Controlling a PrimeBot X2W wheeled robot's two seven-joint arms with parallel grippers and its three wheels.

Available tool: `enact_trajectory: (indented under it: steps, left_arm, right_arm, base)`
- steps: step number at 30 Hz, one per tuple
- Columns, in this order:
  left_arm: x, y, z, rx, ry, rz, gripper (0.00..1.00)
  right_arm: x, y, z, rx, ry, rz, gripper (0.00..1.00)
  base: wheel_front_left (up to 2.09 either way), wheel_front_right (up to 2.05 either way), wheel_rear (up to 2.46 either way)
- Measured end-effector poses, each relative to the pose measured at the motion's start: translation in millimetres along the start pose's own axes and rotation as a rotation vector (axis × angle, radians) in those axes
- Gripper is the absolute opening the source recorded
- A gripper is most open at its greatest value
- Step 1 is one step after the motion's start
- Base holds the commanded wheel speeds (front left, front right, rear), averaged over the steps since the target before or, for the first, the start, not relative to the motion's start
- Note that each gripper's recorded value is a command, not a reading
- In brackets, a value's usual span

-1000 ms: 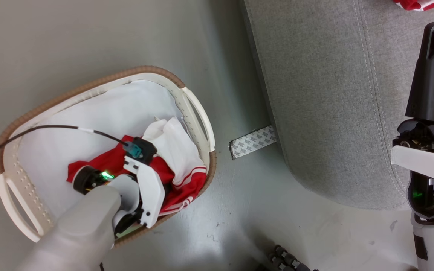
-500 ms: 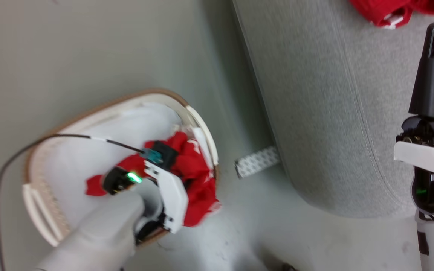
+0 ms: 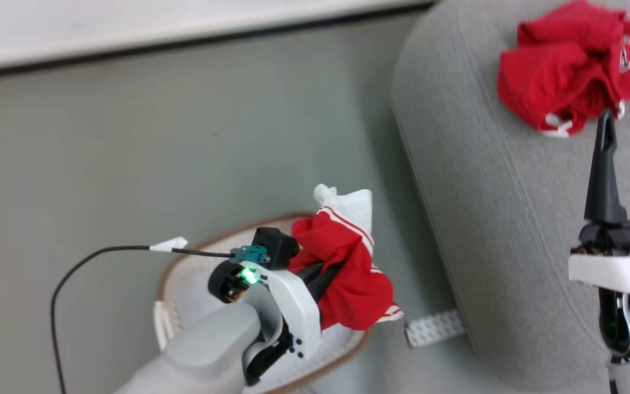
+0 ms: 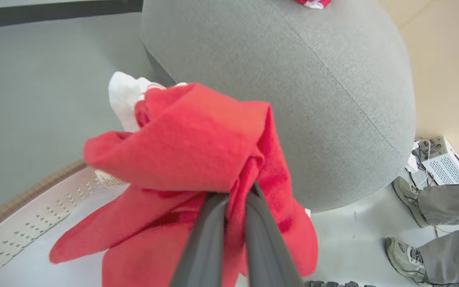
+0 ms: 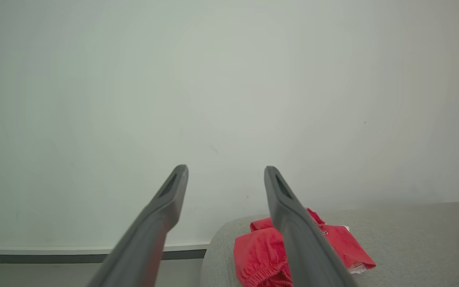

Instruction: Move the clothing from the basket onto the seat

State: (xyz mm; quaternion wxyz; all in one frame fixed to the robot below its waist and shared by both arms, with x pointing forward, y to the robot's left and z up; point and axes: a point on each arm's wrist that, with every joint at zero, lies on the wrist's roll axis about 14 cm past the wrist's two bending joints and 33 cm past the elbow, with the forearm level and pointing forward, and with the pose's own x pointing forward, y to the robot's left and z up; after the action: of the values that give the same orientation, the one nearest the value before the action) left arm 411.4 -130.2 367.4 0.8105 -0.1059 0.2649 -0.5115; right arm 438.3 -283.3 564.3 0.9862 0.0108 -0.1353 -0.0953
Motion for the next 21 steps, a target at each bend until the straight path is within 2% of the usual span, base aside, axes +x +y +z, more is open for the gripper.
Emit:
enact_trajectory:
  steps: [8,16,21]
  left_arm:
    - [-42.4,-21.3,81.0,0.121,-0.208,0.065,0.0]
    - [-99.3,-45.2,177.4,0.271,-0.469,0.132,0.0]
    - [-135.6,-60.8,215.4,0.37,-0.586,0.167,0.0]
  right_arm:
    - [-28.3,17.2,13.6,0.092,-0.004,0.042,1.0]
    - [-53.5,57.5,8.0,0.185,0.04,0.142,1.0]
    - [-66.8,82.2,4.2,0.225,0.067,0.205,1.0]
  base:
    - [0.0,0.0,0.0]
    - [0.0,0.0,0.0]
    - [0.0,0.0,0.0]
